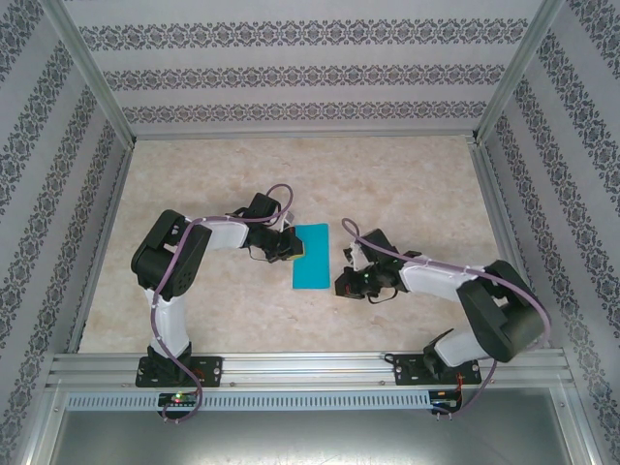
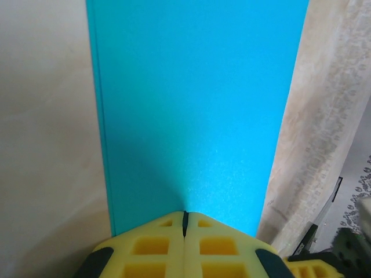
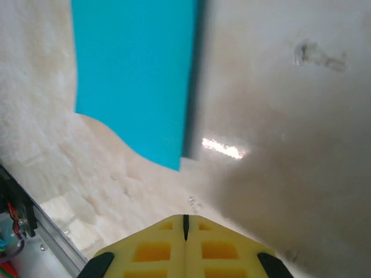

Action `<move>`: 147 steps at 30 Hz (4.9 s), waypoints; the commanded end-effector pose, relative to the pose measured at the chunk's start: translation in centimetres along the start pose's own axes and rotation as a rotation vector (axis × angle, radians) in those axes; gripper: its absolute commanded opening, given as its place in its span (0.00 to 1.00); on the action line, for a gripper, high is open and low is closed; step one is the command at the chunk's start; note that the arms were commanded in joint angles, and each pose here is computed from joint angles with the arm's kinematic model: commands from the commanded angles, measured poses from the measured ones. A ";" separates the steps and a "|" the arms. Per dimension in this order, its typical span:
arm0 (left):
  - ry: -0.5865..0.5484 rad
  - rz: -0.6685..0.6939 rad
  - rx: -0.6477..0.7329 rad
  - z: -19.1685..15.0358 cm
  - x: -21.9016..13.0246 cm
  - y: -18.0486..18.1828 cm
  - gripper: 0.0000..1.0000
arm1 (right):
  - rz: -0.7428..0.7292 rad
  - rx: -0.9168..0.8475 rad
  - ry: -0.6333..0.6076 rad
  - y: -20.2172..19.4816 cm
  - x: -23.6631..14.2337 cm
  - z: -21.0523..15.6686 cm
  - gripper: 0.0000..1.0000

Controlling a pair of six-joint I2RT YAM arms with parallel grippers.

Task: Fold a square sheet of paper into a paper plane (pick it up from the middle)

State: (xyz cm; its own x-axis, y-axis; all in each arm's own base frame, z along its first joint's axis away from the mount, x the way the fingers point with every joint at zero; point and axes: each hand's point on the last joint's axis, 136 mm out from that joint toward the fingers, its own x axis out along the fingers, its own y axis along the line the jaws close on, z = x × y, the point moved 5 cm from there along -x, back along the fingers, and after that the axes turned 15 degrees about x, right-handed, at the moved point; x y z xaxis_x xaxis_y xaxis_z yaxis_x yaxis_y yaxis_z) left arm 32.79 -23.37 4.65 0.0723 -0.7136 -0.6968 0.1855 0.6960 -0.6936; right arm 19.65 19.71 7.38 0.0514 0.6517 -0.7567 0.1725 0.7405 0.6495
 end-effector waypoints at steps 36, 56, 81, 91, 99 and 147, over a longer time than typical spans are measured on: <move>-0.060 -0.037 0.090 0.8 -3.2 -2.4 0.00 | 0.140 0.047 -0.191 9.0 6.3 14.7 0.00; -0.055 0.015 0.024 -0.4 0.3 -2.2 0.00 | 0.166 0.107 -0.136 6.7 7.7 15.3 0.00; 0.135 0.157 -0.085 -5.2 1.0 1.5 0.00 | 0.114 0.177 -0.239 4.8 7.0 20.8 0.00; 0.136 0.143 -0.081 -5.2 1.1 1.4 0.00 | 0.121 0.165 -0.266 6.0 6.5 23.5 0.00; 0.116 0.142 -0.051 -4.2 1.0 1.0 0.00 | 0.209 0.080 -0.258 9.1 3.4 20.5 0.00; 0.085 0.051 0.057 -5.2 1.9 -1.9 0.00 | 0.027 0.196 -0.109 4.1 8.2 17.0 0.00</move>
State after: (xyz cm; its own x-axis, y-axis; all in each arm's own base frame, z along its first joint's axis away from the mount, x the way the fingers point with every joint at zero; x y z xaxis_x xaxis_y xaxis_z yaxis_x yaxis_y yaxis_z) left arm 31.30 -25.95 5.48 0.1091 -0.7180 -0.6875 0.2829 0.6854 -0.6709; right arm 37.97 26.60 5.17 0.1882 0.7062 -0.6825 0.2943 0.6224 0.7252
